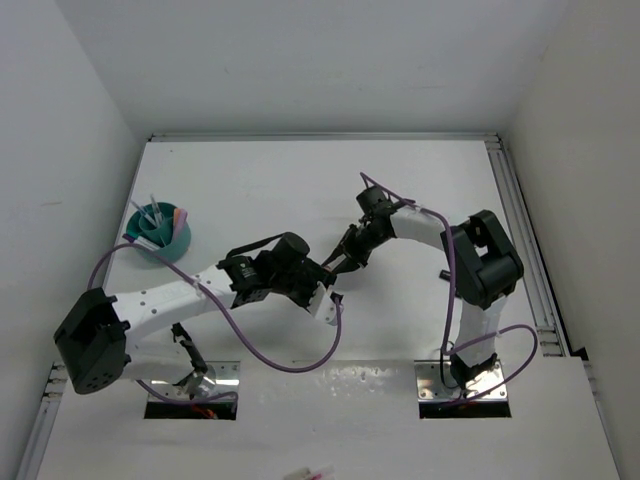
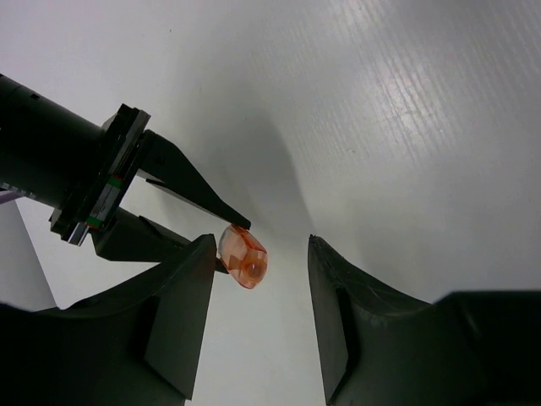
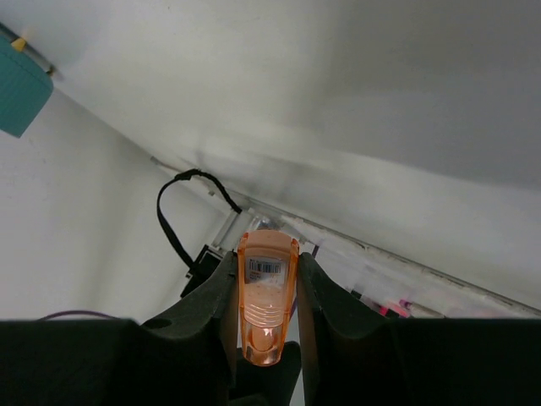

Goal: Sort the stationery into containers
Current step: Pick up the stationery from the center of the board.

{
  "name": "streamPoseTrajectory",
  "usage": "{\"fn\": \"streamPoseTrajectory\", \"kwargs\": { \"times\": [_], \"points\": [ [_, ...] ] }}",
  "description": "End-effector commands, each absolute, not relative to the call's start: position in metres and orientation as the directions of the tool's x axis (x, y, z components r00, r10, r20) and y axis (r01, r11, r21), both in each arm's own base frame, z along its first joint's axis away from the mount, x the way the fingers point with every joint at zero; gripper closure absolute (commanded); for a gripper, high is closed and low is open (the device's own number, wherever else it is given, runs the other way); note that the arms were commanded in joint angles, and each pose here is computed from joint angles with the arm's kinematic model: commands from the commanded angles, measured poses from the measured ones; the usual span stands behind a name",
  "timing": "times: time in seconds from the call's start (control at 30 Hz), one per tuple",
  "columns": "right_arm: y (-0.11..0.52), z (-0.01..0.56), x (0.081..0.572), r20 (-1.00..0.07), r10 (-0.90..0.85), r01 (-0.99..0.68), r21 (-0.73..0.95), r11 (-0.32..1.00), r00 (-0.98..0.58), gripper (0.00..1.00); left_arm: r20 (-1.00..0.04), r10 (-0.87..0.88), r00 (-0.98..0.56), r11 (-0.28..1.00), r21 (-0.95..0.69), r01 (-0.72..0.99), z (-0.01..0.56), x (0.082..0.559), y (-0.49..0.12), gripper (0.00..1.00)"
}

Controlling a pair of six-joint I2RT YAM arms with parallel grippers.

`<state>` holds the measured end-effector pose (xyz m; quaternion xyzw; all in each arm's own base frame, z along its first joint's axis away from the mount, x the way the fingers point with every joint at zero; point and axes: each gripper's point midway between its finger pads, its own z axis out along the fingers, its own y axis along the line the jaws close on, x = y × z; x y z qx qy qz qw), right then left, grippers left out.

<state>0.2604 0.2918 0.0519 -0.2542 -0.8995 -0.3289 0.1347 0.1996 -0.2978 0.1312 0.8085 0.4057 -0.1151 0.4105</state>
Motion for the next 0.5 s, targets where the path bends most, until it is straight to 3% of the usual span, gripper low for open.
{"fn": "streamPoseTrajectory", "kwargs": {
  "times": [0.0,0.47],
  "points": [
    [0.303,0.079,0.262,0.429,0.335,0.543,0.604,0.584,-0.839,1.00,-0.514,0.514,0.687,-0.333,0.618,0.712,0.149,0.208,-0.308,0.47],
    [0.310,0.089,0.255,0.441,0.295,0.528,0.641,0.557,-0.847,1.00,-0.462,0.528,0.712,-0.358,0.640,0.680,0.144,0.230,-0.296,0.62]
  ]
}}
